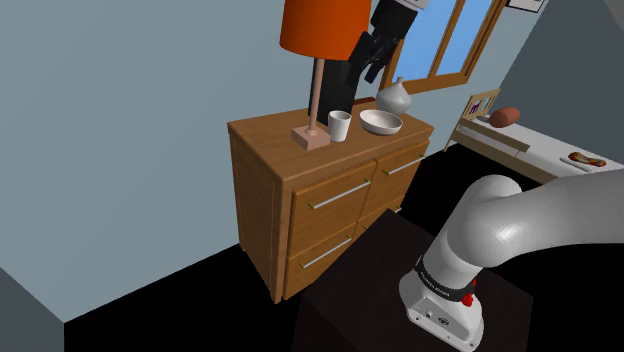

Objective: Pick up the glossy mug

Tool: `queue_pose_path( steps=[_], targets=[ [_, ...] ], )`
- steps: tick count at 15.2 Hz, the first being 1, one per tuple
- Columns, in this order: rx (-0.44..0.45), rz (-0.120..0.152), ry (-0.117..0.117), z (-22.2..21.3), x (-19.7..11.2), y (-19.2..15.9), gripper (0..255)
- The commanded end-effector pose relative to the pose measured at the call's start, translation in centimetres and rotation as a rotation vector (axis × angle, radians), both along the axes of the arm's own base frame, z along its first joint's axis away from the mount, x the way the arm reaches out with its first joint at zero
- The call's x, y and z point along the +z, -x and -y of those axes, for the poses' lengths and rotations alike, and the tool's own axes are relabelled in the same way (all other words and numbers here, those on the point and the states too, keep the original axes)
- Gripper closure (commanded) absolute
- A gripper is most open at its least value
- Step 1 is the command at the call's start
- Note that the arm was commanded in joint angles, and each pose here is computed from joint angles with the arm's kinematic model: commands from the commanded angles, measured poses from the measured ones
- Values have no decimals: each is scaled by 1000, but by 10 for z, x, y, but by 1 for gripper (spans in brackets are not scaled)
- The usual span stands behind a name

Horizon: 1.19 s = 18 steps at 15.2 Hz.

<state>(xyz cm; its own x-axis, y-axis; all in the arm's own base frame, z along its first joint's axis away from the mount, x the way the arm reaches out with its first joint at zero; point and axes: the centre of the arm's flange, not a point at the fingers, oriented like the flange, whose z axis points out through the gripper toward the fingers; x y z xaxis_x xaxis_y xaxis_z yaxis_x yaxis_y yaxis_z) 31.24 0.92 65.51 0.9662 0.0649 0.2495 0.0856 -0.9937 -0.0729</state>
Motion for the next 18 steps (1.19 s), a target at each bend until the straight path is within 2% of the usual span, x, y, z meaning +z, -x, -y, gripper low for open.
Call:
queue_pose_path(
  steps=[1,18],
  targets=[
    [0,0,0,0,0,0,0],
    [160,-28,92,138,-128,-116,0]
  ],
)
